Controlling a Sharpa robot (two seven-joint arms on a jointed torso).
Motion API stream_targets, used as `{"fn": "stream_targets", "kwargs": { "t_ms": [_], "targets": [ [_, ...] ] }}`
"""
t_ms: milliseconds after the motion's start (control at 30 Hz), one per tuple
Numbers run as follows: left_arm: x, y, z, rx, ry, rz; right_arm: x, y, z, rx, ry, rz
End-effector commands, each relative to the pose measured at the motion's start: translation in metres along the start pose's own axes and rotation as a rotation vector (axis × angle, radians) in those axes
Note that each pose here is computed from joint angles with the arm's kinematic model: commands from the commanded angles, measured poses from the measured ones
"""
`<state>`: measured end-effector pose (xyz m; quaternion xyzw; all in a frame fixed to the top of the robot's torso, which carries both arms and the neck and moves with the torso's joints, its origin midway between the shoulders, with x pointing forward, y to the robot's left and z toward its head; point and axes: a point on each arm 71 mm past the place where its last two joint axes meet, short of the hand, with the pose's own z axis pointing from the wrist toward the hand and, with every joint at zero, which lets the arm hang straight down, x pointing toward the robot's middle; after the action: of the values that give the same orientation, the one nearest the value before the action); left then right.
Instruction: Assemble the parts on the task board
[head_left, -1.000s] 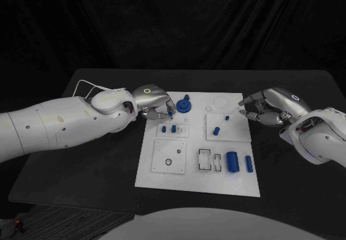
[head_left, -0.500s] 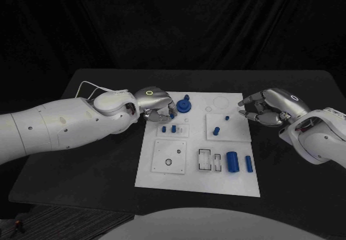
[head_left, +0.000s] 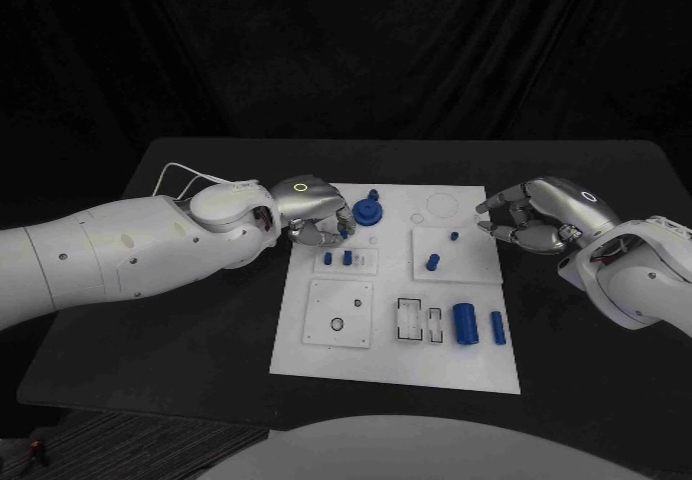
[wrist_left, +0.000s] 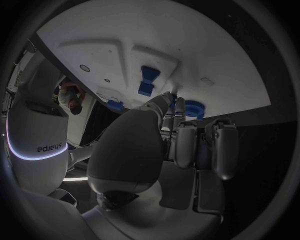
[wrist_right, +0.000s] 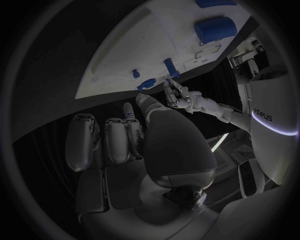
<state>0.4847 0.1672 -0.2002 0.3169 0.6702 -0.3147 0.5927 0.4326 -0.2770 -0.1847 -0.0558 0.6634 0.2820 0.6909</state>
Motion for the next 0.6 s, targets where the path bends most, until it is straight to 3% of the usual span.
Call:
{"fn": "stream_targets", "kwargs": {
  "t_ms": [33,600],
  "targets": [
    [0.0038,-0.0012,0.0005,0.000,0.028,-0.009,0.0014,-0.0006,-0.0004,0.009,0.008,0.000],
    [0.0064,0.0020,0.0004,-0.024,0.042,-0.011,0.0022,-0.0001,-0.0003,0.010,0.013,0.001]
  ]
}}
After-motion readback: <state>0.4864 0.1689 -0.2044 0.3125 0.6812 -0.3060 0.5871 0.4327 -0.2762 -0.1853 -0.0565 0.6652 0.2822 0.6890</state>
